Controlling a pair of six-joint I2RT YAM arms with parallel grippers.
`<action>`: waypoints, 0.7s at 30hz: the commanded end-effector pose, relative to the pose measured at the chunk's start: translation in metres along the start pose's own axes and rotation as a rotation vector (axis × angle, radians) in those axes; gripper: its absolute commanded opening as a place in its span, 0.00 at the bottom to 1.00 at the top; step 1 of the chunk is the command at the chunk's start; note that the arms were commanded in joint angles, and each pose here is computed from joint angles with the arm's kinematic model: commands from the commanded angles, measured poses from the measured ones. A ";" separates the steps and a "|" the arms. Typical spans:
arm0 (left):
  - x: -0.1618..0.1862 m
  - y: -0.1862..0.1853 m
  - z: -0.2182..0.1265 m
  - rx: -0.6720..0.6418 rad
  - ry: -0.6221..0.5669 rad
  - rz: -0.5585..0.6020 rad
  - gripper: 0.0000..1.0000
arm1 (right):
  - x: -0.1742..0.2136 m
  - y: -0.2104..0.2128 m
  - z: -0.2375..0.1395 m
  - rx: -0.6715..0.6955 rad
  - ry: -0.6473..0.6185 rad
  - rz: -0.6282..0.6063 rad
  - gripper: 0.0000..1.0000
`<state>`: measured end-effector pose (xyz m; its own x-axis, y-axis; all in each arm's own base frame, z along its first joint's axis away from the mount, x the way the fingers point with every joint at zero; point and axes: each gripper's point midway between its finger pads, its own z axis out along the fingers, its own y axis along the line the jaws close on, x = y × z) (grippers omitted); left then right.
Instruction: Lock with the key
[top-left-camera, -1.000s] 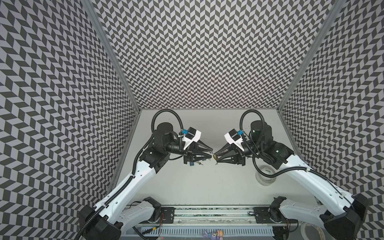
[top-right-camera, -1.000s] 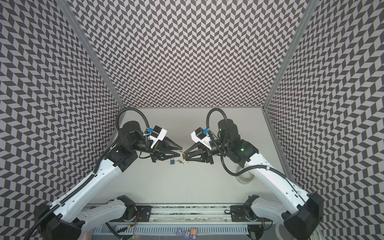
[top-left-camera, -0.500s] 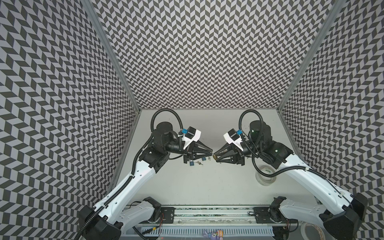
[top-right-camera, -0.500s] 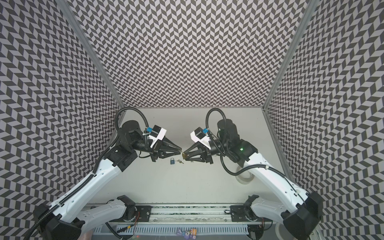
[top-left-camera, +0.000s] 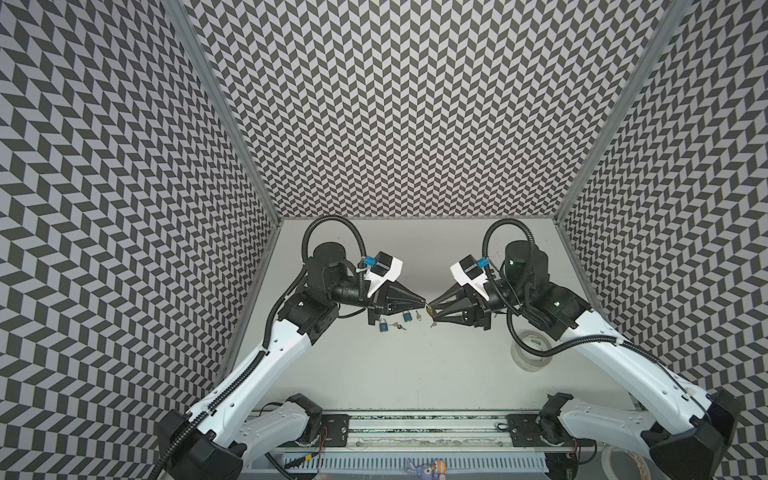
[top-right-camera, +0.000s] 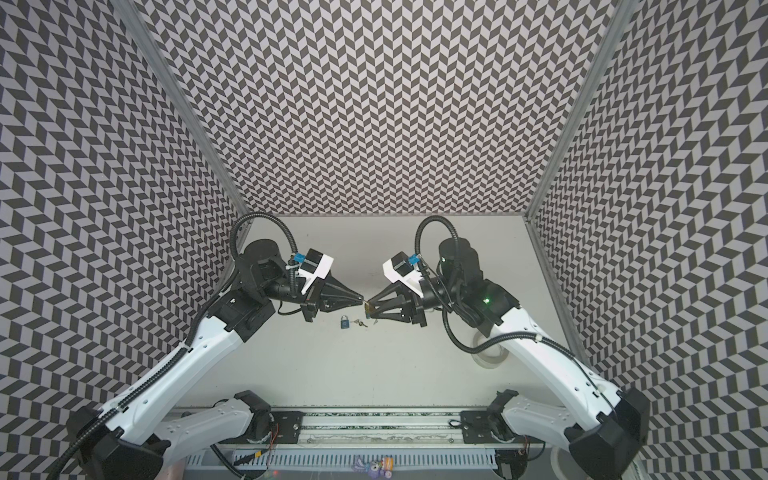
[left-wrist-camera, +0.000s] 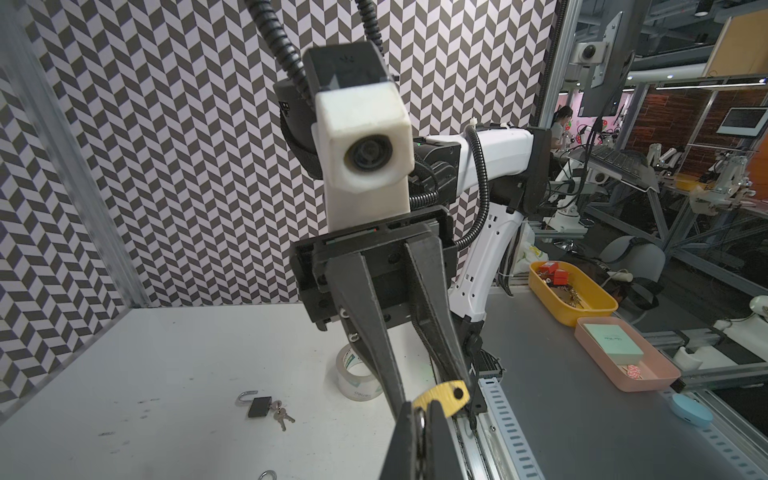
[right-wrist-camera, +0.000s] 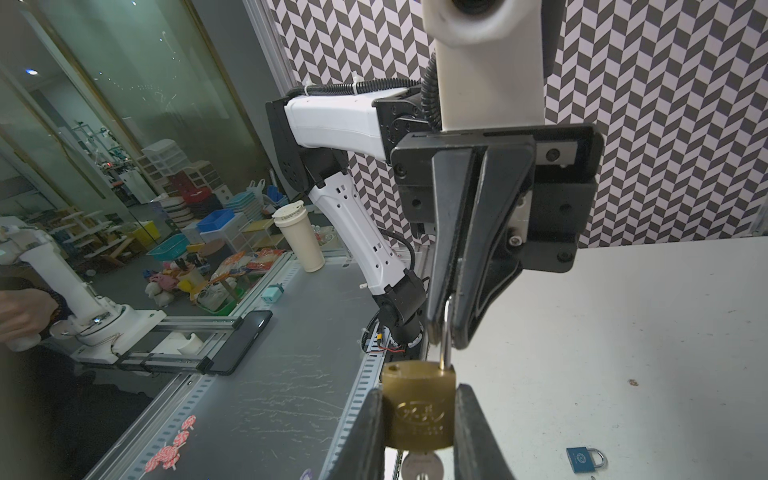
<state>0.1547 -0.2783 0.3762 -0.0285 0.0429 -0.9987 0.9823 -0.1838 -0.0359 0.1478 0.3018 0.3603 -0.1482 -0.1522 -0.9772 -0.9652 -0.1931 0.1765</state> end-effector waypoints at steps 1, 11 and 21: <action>-0.010 -0.003 0.000 -0.002 -0.007 0.024 0.00 | -0.014 0.006 -0.003 -0.001 -0.036 -0.084 0.00; -0.030 0.012 -0.006 -0.138 -0.105 -0.022 0.00 | -0.037 -0.017 -0.019 0.256 -0.135 -0.120 0.54; -0.076 0.002 -0.037 -0.253 -0.465 -0.089 0.00 | -0.076 0.015 -0.063 0.342 -0.580 -0.193 0.59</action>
<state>0.1731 -0.2611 0.4117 -0.1339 -0.2118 -0.9681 0.9876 0.0526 -0.1481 0.1689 0.2681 0.3919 -0.0612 0.1996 -0.9780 -0.9829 0.1582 0.0938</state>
